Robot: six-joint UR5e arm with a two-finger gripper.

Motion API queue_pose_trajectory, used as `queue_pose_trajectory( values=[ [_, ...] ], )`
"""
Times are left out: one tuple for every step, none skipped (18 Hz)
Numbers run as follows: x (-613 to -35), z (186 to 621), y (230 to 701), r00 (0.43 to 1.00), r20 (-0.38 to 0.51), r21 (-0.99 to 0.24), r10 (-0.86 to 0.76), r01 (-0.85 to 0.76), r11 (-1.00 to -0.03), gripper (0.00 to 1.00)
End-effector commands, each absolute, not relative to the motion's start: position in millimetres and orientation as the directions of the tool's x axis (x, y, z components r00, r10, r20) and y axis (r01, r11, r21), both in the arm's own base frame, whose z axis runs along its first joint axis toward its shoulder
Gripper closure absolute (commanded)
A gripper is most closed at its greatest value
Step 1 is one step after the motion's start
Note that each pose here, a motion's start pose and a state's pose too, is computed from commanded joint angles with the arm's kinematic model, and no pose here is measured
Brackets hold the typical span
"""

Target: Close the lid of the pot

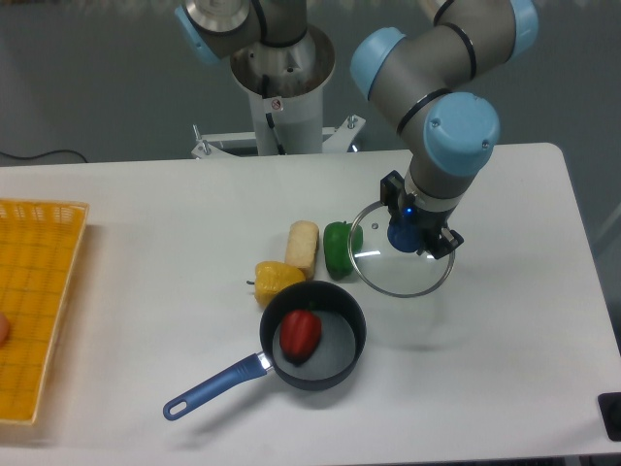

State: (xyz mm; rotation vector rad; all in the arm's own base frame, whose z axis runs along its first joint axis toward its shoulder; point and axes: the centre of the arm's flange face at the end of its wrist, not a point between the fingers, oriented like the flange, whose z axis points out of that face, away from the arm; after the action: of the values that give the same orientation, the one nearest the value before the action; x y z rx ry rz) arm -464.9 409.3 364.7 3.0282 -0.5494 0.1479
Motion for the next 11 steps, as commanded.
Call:
queue_pose_trajectory(
  values=[
    [-464.8, 366.4, 408.0, 0.935, 0.101, 0.053, -0.339, -0.345, -0.937, 0.59],
    [-462.6, 365.7, 409.6, 0.934, 0.101, 0.066, -0.343, -0.35, -0.934, 0.59],
    [-459.7, 365.1, 412.2, 0.932, 0.101, 0.075, -0.349, -0.357, -0.931, 0.59],
    [-458.8, 364.4, 412.6, 0.934, 0.101, 0.078, -0.342, -0.35, -0.933, 0.59],
    [-457.0, 364.6, 413.7, 0.942, 0.099, 0.08, -0.322, -0.33, -0.941, 0.59],
    [-453.5, 365.4, 418.3, 0.948, 0.094, 0.081, -0.303, -0.311, -0.947, 0.59],
    [-449.2, 366.1, 424.1, 0.954, 0.084, 0.083, -0.289, -0.296, -0.952, 0.59],
    [-446.1, 366.3, 428.5, 0.957, 0.073, 0.084, -0.279, -0.285, -0.955, 0.59],
    [-441.6, 365.9, 433.2, 0.959, 0.07, 0.086, -0.275, -0.28, -0.956, 0.59],
    [-438.5, 366.1, 436.4, 0.962, 0.066, 0.09, -0.266, -0.271, -0.958, 0.59],
    [-435.7, 366.1, 439.2, 0.966, 0.065, 0.09, -0.25, -0.255, -0.963, 0.59]
  ],
)
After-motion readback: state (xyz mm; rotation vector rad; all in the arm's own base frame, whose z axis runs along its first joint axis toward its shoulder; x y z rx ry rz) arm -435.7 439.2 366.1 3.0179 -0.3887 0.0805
